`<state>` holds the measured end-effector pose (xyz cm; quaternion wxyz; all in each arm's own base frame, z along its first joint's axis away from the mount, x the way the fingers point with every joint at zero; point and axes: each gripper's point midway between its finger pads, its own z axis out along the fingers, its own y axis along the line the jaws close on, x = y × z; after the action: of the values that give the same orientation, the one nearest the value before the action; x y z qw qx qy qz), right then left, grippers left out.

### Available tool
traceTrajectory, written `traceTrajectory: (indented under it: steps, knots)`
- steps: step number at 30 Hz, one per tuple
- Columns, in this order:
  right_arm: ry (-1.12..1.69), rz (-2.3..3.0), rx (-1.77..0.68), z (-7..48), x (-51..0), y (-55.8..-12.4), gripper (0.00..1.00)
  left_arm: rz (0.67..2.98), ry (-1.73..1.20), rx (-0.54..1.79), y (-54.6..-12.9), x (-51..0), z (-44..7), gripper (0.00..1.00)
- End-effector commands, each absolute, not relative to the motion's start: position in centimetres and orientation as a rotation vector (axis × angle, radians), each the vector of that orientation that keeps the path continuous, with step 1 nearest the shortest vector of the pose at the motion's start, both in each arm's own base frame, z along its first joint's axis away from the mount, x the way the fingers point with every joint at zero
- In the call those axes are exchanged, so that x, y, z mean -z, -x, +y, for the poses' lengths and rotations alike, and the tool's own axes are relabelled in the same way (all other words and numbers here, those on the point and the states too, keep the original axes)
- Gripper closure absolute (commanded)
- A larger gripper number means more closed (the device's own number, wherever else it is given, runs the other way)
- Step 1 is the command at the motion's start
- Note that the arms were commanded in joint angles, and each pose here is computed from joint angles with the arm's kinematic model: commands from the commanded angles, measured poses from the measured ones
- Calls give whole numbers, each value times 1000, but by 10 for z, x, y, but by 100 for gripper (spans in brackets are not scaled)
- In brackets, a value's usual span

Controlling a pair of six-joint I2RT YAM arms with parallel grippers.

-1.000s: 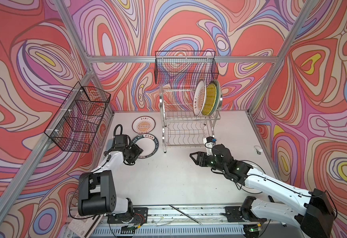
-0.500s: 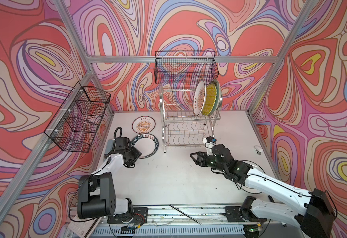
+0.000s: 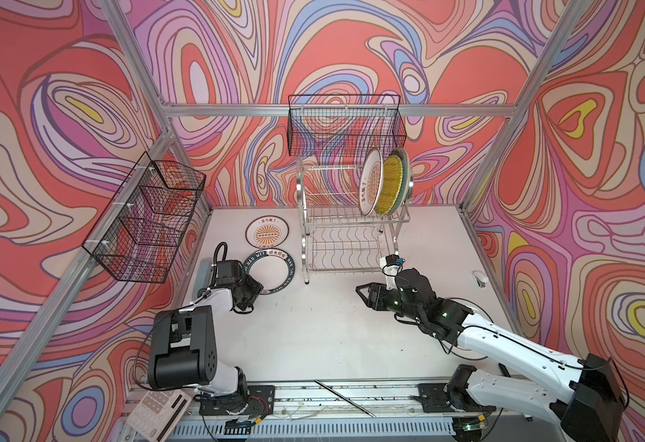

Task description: Load the plates into the dish rack

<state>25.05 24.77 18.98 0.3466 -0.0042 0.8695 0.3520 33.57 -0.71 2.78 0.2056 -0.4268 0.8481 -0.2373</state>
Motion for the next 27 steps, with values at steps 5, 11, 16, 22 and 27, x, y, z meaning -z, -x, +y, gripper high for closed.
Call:
traceTrajectory:
  steps: [5, 11, 16, 22, 27]
  knots:
    - [-4, 2223, -881, 236, -210, -249, 47, 2275, 1285, 689, -336, -18, -3, 66]
    - [-45, 2198, -843, 217, -217, -242, 47, 2236, 1333, 641, -321, -13, 3, 78]
    - [-43, 2204, -836, 215, -218, -240, 48, 2214, 1314, 590, -319, -25, 10, 92]
    - [-53, 2193, -850, 213, -221, -238, 50, 2210, 1291, 572, -318, -36, 12, 100]
    - [-52, 2193, -834, 210, -220, -238, 50, 2198, 1278, 563, -313, -47, 13, 100]
